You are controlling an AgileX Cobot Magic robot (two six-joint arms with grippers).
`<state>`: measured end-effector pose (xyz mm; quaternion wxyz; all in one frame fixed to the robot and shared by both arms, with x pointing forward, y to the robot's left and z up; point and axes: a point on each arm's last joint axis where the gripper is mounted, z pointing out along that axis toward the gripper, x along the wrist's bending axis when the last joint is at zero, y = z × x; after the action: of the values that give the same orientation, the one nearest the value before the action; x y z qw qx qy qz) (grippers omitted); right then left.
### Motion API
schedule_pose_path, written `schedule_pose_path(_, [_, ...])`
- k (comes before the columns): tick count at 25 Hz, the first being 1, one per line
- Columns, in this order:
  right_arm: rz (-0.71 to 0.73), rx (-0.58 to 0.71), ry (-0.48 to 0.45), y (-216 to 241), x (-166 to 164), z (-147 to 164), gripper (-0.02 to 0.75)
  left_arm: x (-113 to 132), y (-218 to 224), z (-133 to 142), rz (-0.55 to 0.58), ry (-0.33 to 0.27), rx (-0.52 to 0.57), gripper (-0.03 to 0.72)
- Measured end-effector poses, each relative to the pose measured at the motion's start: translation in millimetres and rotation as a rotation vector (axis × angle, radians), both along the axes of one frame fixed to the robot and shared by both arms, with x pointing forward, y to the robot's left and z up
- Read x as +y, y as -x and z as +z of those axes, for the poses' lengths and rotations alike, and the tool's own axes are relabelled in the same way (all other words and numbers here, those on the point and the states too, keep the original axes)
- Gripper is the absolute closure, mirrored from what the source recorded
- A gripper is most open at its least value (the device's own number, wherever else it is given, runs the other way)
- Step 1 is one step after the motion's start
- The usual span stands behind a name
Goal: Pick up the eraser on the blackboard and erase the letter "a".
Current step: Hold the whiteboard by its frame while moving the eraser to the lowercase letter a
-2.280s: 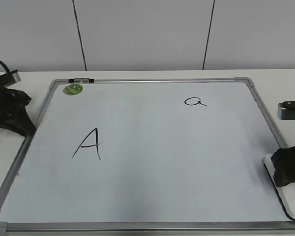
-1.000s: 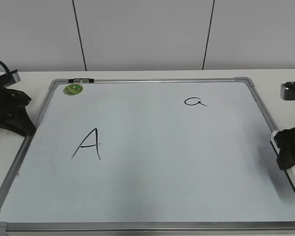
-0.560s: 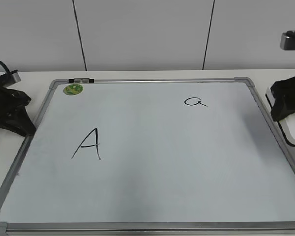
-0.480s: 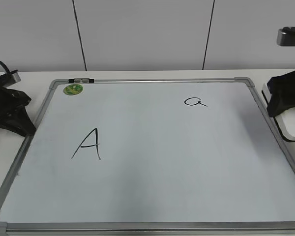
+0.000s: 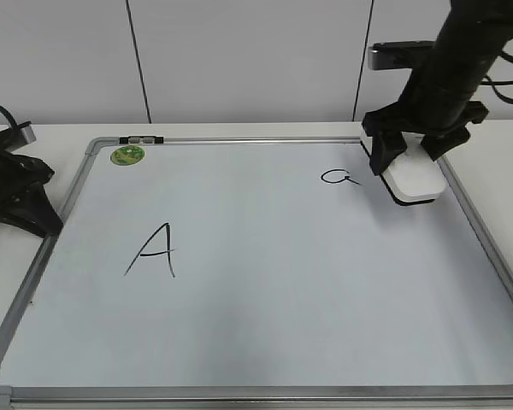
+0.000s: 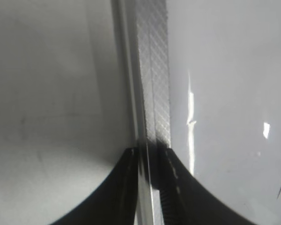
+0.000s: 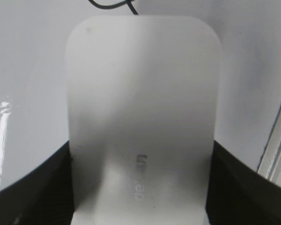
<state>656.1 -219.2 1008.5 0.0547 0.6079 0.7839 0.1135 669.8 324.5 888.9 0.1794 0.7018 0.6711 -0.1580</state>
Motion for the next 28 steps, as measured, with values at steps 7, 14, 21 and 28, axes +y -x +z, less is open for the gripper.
schedule_pose_path(7, [0.032,0.046,0.010,-54,11,-31,0.215,0,0,0,-0.001,0.001,0.001,0.582])
schedule_pose_path(14, [0.042,0.031,0.014,-83,15,-59,0.214,0,0,1,-0.002,0.001,0.001,0.582])
schedule_pose_path(21, [0.047,0.053,0.045,-89,14,-80,0.215,0,0,0,-0.003,-0.001,0.001,0.580])
schedule_pose_path(28, [0.046,0.046,0.046,-91,14,-81,0.215,0,0,0,-0.004,-0.002,0.001,0.580])
